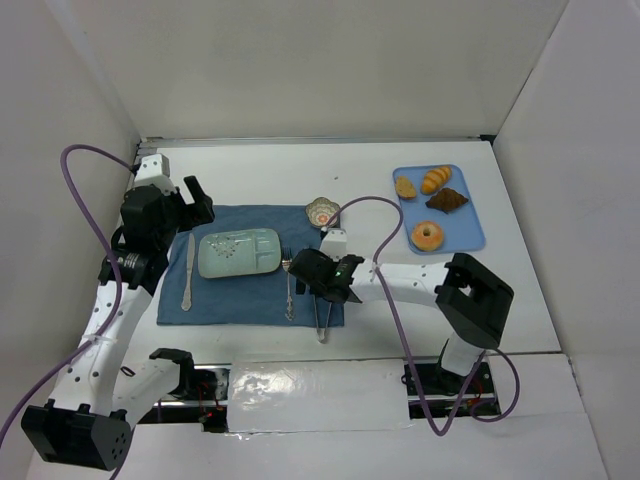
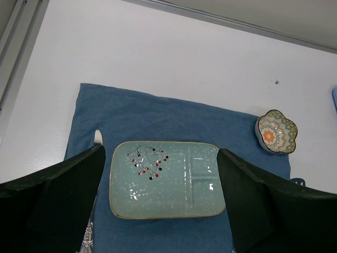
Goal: Place the bread
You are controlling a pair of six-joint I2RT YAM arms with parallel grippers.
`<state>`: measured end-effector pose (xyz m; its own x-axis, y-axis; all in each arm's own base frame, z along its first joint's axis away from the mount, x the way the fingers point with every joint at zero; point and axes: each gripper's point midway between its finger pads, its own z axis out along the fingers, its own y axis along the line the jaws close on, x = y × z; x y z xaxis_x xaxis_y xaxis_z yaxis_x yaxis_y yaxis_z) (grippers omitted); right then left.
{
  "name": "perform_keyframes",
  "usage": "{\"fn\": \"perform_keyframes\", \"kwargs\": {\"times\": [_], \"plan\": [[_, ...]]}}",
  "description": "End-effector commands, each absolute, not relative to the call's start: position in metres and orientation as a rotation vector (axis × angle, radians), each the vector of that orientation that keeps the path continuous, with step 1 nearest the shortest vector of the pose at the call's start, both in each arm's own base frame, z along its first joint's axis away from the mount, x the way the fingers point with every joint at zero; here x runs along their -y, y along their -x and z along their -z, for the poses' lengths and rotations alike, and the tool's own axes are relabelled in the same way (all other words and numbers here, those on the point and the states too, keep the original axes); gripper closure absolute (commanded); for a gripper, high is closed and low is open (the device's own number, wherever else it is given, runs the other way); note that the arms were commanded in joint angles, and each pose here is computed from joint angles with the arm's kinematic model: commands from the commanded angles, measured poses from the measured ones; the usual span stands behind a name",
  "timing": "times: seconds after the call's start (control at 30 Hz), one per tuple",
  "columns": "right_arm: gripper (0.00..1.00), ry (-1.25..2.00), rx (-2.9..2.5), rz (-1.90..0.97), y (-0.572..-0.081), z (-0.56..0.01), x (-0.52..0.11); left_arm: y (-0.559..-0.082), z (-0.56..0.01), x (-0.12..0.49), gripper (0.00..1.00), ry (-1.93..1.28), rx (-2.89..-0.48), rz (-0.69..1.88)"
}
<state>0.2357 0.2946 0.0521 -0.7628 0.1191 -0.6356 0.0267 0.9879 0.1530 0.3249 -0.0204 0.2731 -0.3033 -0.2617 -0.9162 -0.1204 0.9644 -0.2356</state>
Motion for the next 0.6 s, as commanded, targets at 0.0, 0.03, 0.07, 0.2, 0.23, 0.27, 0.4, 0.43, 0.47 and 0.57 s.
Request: {"fn": "perform_keyframes", "kwargs": {"times": [0.0,0.03,0.07,0.2,0.23,0.27,0.4,0.43,0.47,0.57], "plan": [[0.05,-0.143,-2.411,-0.194,-0.243,-0.049,-0.300,-0.329,-0.293,0.022,0.00,0.263,-1.827,0.163],[0.05,-0.140,-2.417,-0.182,-0.243,-0.045,-0.300,-0.329,-0.293,0.022,0.00,0.263,-1.827,0.163],[0.05,-0.140,-2.417,-0.182,-0.243,-0.045,-0.300,-0.329,-0.293,0.022,0.00,0.263,-1.827,0.163],[0.10,-0.146,-2.421,-0.147,-0.246,-0.037,-0.295,-0.329,-0.293,0.022,0.00,0.263,-1.827,0.163],[0.12,-0.147,-2.419,-0.150,-0.246,-0.035,-0.295,-0.329,-0.293,0.022,0.00,0.263,-1.827,0.163],[0.12,-0.151,-2.412,-0.165,-0.248,-0.037,-0.297,-0.329,-0.293,0.022,0.00,0.263,-1.827,0.163],[0.17,-0.163,-2.408,-0.156,-0.253,-0.034,-0.292,-0.330,-0.290,0.022,0.00,0.264,-1.836,0.161],[0.17,-0.160,-2.414,-0.144,-0.252,-0.030,-0.291,-0.330,-0.290,0.022,0.00,0.264,-1.836,0.161],[0.19,-0.160,-2.414,-0.144,-0.252,-0.030,-0.291,-0.330,-0.290,0.022,0.00,0.264,-1.836,0.161],[0.22,-0.147,-2.434,-0.105,-0.250,-0.020,-0.287,-0.330,-0.290,0.022,0.00,0.264,-1.836,0.161]]}}
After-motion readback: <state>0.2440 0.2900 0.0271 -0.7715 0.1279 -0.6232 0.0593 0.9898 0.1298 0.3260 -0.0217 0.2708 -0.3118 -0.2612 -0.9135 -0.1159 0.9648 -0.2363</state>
